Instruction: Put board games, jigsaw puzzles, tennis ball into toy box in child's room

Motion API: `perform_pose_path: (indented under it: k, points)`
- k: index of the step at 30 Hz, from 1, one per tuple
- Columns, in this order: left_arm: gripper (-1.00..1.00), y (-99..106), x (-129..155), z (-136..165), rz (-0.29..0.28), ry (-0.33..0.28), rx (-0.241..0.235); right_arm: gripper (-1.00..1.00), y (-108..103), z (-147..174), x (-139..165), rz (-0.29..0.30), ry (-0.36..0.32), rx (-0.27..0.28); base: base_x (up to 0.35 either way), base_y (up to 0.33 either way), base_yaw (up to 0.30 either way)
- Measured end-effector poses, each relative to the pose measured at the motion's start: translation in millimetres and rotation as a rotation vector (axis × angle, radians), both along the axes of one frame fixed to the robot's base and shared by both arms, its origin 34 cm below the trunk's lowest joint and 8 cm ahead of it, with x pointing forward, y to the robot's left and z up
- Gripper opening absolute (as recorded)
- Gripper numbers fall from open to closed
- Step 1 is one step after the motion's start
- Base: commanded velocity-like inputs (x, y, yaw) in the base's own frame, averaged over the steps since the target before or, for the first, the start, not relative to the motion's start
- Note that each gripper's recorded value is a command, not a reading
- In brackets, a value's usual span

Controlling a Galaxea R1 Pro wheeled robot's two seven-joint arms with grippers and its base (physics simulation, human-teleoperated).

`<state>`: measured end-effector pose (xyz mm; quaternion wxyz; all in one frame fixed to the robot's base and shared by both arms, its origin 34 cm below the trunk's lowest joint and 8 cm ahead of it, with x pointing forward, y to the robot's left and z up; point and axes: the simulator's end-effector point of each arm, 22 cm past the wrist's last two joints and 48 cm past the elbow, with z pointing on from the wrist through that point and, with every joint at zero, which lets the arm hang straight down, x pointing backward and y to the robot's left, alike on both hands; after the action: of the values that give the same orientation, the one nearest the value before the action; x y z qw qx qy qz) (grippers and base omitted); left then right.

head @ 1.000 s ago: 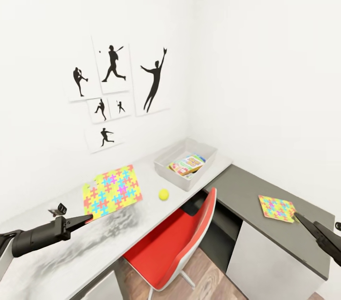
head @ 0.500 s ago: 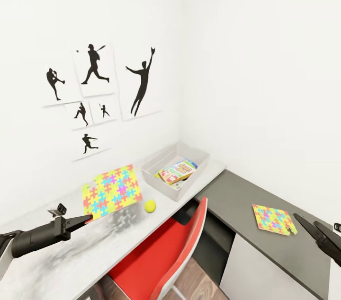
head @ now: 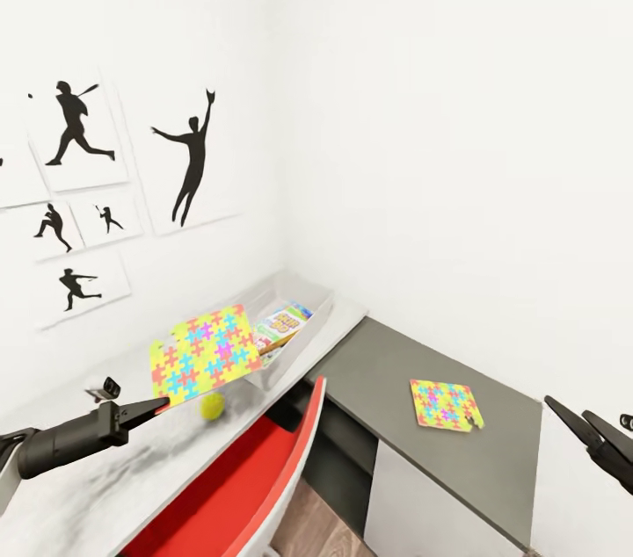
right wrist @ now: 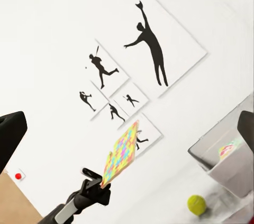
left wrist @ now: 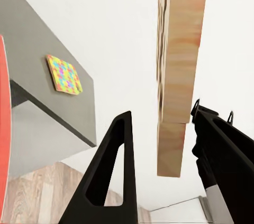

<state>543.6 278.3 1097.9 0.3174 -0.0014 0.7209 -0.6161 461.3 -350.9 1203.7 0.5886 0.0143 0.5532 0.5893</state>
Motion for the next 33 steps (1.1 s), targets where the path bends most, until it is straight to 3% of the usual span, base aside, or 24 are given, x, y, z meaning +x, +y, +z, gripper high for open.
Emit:
perform_pose_path:
  k: [33]
  points:
    - [-1.0, 8.7, 1.9, 2.3, 0.027, -0.006, -0.009, 1.0, 1.9, -6.1, 2.2, -0.001, 0.018, -0.014, 0.122, -0.008, -0.011]
